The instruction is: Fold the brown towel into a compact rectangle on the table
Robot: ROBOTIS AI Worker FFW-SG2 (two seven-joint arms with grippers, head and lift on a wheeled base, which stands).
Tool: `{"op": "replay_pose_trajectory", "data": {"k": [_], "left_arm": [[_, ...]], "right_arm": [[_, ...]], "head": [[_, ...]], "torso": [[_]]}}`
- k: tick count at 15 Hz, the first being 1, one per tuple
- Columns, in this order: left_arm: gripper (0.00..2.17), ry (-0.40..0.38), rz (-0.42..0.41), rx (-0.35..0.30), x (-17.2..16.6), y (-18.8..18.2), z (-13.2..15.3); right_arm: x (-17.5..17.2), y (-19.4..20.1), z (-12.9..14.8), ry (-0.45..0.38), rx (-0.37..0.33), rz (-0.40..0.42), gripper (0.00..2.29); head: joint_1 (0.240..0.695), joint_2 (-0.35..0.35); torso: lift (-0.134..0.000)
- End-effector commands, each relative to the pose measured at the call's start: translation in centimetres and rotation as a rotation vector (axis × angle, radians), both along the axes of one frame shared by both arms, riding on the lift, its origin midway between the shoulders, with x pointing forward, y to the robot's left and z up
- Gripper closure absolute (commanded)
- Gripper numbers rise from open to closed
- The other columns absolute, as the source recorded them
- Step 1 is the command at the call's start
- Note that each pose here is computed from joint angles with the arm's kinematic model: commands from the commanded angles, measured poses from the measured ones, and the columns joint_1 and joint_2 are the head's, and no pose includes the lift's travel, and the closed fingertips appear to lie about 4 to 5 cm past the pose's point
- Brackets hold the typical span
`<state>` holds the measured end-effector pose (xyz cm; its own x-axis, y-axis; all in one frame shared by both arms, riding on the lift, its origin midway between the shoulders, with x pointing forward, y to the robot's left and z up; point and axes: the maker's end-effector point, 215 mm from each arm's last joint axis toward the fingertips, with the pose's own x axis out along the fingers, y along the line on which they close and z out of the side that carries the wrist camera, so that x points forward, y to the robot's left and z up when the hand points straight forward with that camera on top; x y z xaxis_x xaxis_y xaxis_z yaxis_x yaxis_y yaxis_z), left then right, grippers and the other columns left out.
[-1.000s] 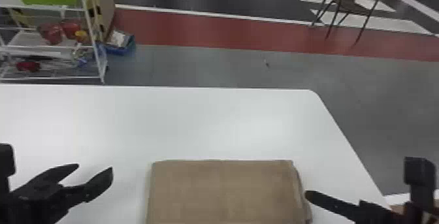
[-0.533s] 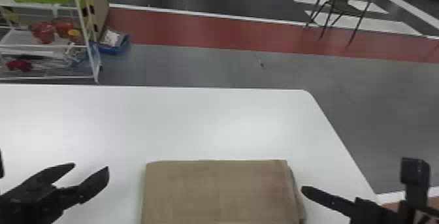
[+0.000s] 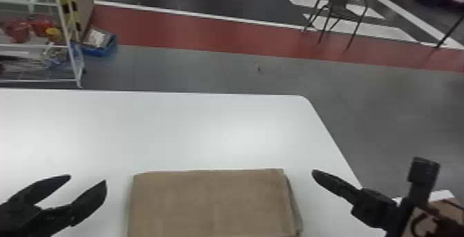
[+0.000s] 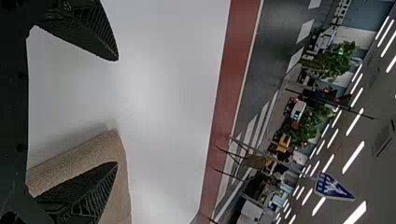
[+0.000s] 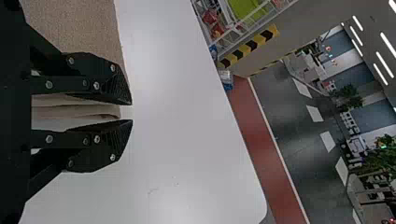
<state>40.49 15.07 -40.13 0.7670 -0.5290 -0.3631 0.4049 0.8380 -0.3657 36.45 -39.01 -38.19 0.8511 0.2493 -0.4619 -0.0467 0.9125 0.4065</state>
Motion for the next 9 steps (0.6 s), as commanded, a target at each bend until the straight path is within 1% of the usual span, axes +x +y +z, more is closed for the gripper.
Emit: {"op": "replay_pose_trajectory", "data": {"k": [1, 2, 3, 4, 5, 7, 8, 9], "left_arm": [[0.34, 0.005, -0.038, -0.018, -1.1, -2.2, 0.1], [0.58, 0.016, -0.059, -0.024, -2.0, -3.5, -0.2], [1.08, 0.029, -0.084, -0.031, -2.8, -4.7, -0.6], [1.62, 0.052, -0.115, -0.027, -3.8, -6.1, -1.3], [1.82, 0.069, -0.139, -0.012, -4.4, -7.1, -1.9], [1.83, 0.077, -0.179, -0.003, -5.3, -8.7, -2.4], [1.89, 0.077, -0.186, 0.0, -5.5, -9.4, -2.4], [1.89, 0.073, -0.195, 0.003, -5.6, -10.0, -2.3]], "right_arm": [[0.4, -0.7, -0.7, -0.019, -0.008, -0.008, 2.02], [0.7, -0.9, -0.8, -0.032, -0.015, -0.007, 2.02], [0.6, -0.8, -0.9, -0.034, -0.013, -0.003, 2.02], [0.6, -1.0, -0.8, -0.04, -0.013, -0.002, 2.02], [0.7, -1.2, -1.0, -0.044, -0.018, -0.006, 2.02], [0.5, -1.5, -1.3, -0.048, -0.013, -0.005, 2.02], [0.4, -1.6, -1.1, -0.058, -0.015, -0.001, 2.0], [0.2, -1.7, -0.6, -0.072, -0.001, 0.001, 1.89]], "head": [[0.695, -0.343], [0.695, -0.35], [0.695, -0.35], [0.695, -0.35], [0.695, -0.35], [0.695, -0.35], [0.695, -0.35], [0.695, -0.35]], "torso": [[-0.122], [-0.122], [-0.122], [-0.122], [-0.122], [-0.122], [-0.122], [-0.122]]}}
